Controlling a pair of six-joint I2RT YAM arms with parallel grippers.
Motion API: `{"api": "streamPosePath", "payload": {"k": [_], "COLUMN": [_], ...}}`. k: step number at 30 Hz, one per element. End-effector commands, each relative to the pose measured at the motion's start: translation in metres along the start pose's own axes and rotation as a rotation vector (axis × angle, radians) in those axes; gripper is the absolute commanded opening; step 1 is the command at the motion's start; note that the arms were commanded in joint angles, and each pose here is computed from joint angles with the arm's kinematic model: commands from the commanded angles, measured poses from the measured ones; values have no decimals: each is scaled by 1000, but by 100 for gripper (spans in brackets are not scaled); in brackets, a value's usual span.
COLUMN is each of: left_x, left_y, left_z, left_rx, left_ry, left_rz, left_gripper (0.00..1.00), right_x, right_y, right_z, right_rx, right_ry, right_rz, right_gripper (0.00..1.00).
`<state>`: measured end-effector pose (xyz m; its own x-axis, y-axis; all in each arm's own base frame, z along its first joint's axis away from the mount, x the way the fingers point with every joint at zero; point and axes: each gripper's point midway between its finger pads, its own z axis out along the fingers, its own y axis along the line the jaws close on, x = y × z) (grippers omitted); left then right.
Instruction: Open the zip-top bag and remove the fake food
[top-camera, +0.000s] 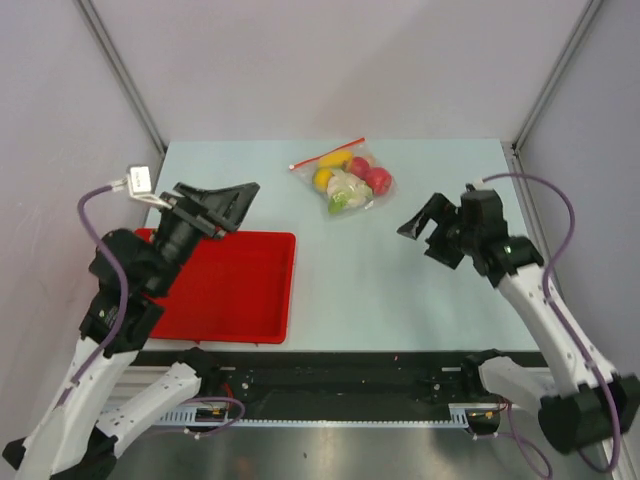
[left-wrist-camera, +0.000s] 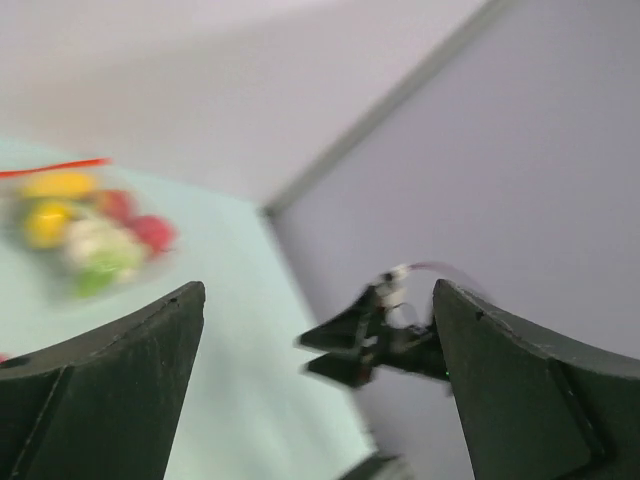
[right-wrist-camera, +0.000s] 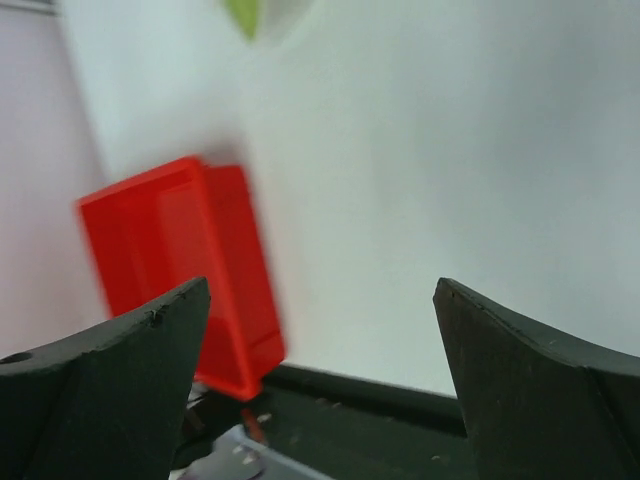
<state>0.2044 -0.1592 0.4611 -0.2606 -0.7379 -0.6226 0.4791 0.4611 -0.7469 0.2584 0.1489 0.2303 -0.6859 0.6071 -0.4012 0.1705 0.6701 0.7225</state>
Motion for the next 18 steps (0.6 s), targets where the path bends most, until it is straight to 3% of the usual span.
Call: {"api": "streamPosePath", "payload": {"k": [1, 5, 6, 7, 9, 12, 13, 14, 18], "left_x": [32, 31, 30, 31, 34, 43, 45, 48, 63], "left_y": [111, 130, 131, 133, 131, 136, 137, 144, 151], "left_z": [-5, -7, -8, -9, -9, -14, -14, -18, -16], "left_rx": [-476, -535, -530, -528, -481, -466, -463, -479, -459], "left_ry": [248, 294, 300, 308, 337, 411, 430, 464, 570], "left_rz": [393, 520, 552, 570, 622, 668, 677, 682, 683], "left_gripper": [100, 100, 100, 100, 100, 100, 100, 100, 100], "right_x": [-42, -84, -86, -102, -109, -124, -113, -127, -124], "right_y": [-17, 37, 38, 70, 90, 127, 112, 139, 154], "right_z": [29, 73, 103, 108, 138, 190, 232, 233, 288], "right_rx": [242, 232, 262, 237, 216, 200, 237, 191, 107], "right_ry": [-23, -76, -65, -136, -144, -175, -123, -184, -243], "right_rz": [-296, -548, -607, -667, -792, -934, -982, -989, -988], "right_gripper": [100, 100, 100, 100, 100, 100, 100, 100, 100]}}
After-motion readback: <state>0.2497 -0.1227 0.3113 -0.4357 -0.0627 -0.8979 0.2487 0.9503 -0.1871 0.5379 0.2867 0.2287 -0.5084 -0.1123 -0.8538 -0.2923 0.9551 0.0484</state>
